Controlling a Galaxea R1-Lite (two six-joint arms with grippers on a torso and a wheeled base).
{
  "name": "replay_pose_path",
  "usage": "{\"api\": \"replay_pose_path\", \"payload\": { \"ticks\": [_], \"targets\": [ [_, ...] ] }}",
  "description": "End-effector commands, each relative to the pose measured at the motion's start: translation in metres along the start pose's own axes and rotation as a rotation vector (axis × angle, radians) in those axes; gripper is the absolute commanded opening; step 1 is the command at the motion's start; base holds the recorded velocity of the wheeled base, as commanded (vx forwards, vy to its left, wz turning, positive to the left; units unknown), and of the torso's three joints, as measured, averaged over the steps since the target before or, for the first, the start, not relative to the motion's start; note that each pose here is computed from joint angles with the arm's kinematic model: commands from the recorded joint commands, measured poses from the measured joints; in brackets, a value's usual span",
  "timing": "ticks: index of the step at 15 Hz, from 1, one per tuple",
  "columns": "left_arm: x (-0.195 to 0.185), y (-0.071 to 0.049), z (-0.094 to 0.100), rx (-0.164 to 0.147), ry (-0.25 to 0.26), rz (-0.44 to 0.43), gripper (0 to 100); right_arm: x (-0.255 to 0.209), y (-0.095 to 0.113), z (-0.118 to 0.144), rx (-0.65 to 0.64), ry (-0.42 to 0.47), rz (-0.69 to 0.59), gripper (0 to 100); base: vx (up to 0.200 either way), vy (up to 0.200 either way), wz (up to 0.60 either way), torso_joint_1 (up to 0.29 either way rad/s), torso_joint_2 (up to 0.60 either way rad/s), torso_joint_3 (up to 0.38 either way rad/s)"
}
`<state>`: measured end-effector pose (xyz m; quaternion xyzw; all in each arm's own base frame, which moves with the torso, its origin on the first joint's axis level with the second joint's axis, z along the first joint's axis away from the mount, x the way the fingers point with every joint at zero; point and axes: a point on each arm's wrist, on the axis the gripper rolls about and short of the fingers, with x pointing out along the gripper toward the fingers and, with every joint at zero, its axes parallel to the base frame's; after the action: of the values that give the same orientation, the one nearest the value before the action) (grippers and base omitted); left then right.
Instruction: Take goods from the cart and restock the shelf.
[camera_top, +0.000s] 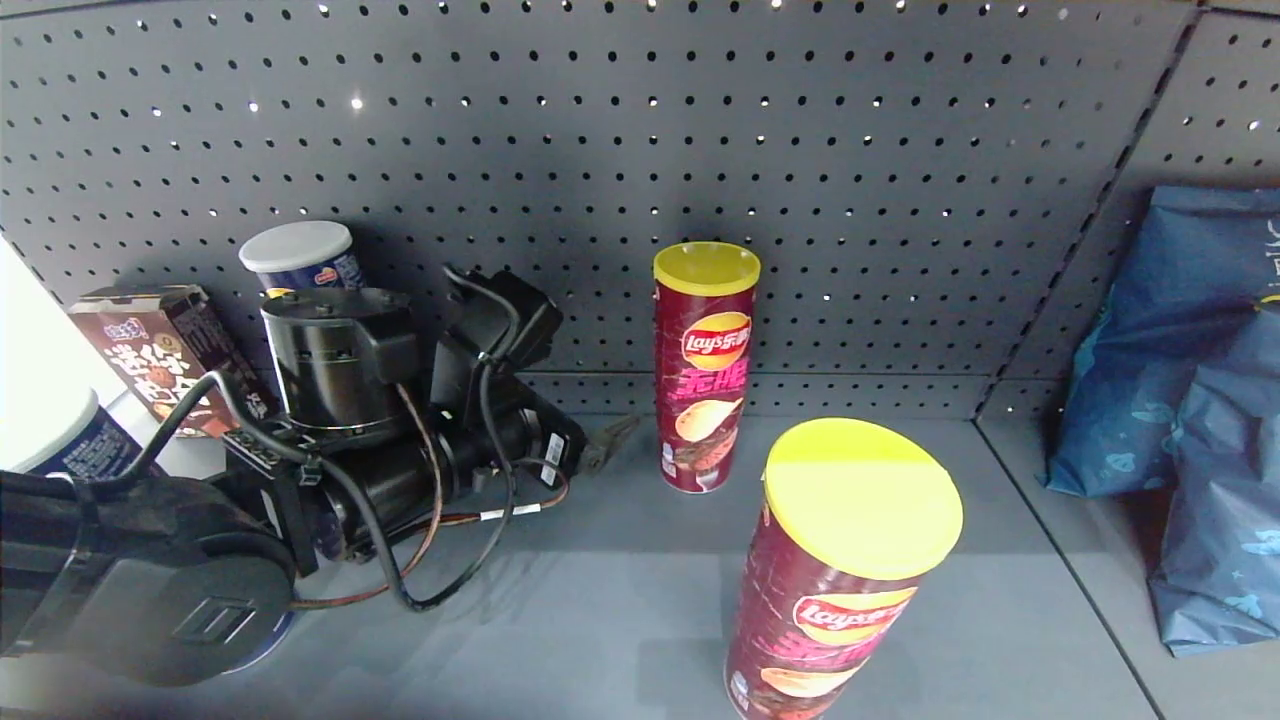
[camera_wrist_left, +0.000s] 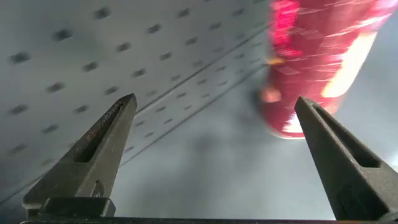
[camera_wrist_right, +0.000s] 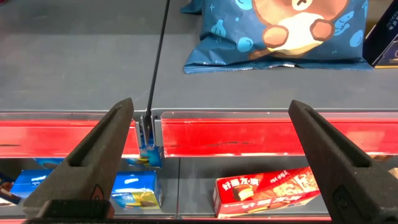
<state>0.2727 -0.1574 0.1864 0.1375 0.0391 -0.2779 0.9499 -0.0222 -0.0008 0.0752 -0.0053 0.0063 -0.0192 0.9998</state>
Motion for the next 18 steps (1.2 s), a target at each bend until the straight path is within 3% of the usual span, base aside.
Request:
{"api": "replay_pose_path", "payload": {
  "ticks": [1,9,18],
  "targets": [
    [0.001,0.000,0.001,0.003,0.010,0.018,100,0.000,0.000,0.000,0.000,0.001,0.000,100,0.000,0.000,0.00,0.000,0.00,0.000],
    [0.015,-0.010,-0.011,0.005,0.071,-0.004,100,0.000,0.000,0.000,0.000,0.001,0.000,100,0.000,0.000,0.00,0.000,0.00,0.000],
    [0.035,-0.017,-0.012,0.004,0.069,-0.017,100,0.000,0.000,0.000,0.000,0.000,0.000,100,0.000,0.000,0.00,0.000,0.00,0.000]
  ]
}}
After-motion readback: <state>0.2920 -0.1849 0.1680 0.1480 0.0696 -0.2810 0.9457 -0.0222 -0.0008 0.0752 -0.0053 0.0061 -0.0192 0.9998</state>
